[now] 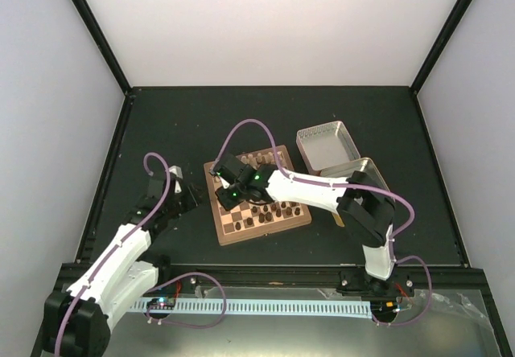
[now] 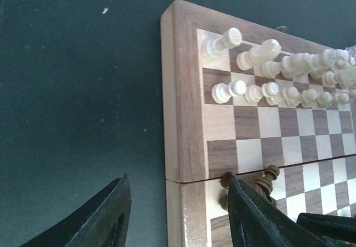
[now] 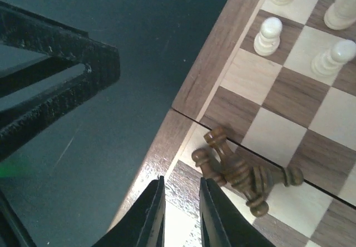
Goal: Set up the chess pieces on the board
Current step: Pick up the chess piece from the chessboard.
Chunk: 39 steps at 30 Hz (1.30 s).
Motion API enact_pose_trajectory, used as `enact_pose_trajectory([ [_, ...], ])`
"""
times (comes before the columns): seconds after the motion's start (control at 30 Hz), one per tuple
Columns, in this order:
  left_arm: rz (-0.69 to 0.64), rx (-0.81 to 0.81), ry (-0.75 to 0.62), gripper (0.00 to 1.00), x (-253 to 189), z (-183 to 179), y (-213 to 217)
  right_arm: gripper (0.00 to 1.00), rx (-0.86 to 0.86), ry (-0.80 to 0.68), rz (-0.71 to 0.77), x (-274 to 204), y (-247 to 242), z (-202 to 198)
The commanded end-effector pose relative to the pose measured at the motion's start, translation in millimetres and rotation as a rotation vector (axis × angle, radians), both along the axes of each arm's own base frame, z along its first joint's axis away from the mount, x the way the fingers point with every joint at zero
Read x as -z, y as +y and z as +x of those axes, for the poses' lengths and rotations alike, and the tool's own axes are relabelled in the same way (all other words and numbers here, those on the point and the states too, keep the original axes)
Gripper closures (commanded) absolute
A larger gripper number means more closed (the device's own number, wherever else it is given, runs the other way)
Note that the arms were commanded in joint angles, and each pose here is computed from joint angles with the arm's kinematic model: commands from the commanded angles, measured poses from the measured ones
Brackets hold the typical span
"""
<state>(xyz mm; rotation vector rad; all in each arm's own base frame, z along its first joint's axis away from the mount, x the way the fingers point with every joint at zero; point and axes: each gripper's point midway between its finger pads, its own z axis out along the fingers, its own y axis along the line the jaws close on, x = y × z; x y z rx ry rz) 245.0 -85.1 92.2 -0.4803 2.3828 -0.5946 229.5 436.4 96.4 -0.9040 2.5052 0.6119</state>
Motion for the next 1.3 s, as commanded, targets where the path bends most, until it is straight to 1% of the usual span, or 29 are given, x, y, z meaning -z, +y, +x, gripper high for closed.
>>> enact_pose_trajectory([
  [0.0, -0.034, 0.007, -0.029, 0.51, -2.4, 2.2, 2.3, 0.82, -0.054, 0.003, -0.031, 4.1, 8.0, -1.4],
  [0.2, -0.056, 0.016, -0.023, 0.51, 1.1, 1.7, 1.1, 0.81, -0.061, 0.018, -0.08, 22.9, 8.7, -0.7],
  [0.3, -0.054, 0.015, -0.012, 0.51, 5.9, 0.0, 2.3, 0.76, -0.061, 0.005, -0.095, 27.8, 8.5, 1.6],
  [0.4, -0.059, 0.017, -0.002, 0.5, 9.9, -1.6, 2.0, 0.74, -0.057, -0.018, -0.105, 29.1, 9.4, 6.7],
  [0.83, -0.086, 0.039, 0.027, 0.49, 15.3, -3.3, -2.6, 0.75, -0.068, -0.016, -0.148, 51.3, 5.7, 3.5],
  [1.07, -0.103, 0.065, 0.068, 0.49, 21.8, -6.3, -7.0, 0.76, -0.051, -0.047, -0.194, 55.3, 4.3, 6.1],
  [1.17, -0.109, 0.073, 0.076, 0.49, 22.7, -6.6, -8.3, 0.77, -0.048, -0.057, -0.185, 48.9, 5.7, 6.1],
  [1.27, -0.113, 0.072, 0.077, 0.49, 22.9, -6.4, -8.2, 0.74, -0.04, -0.074, -0.17, 40.0, 7.2, 8.1],
])
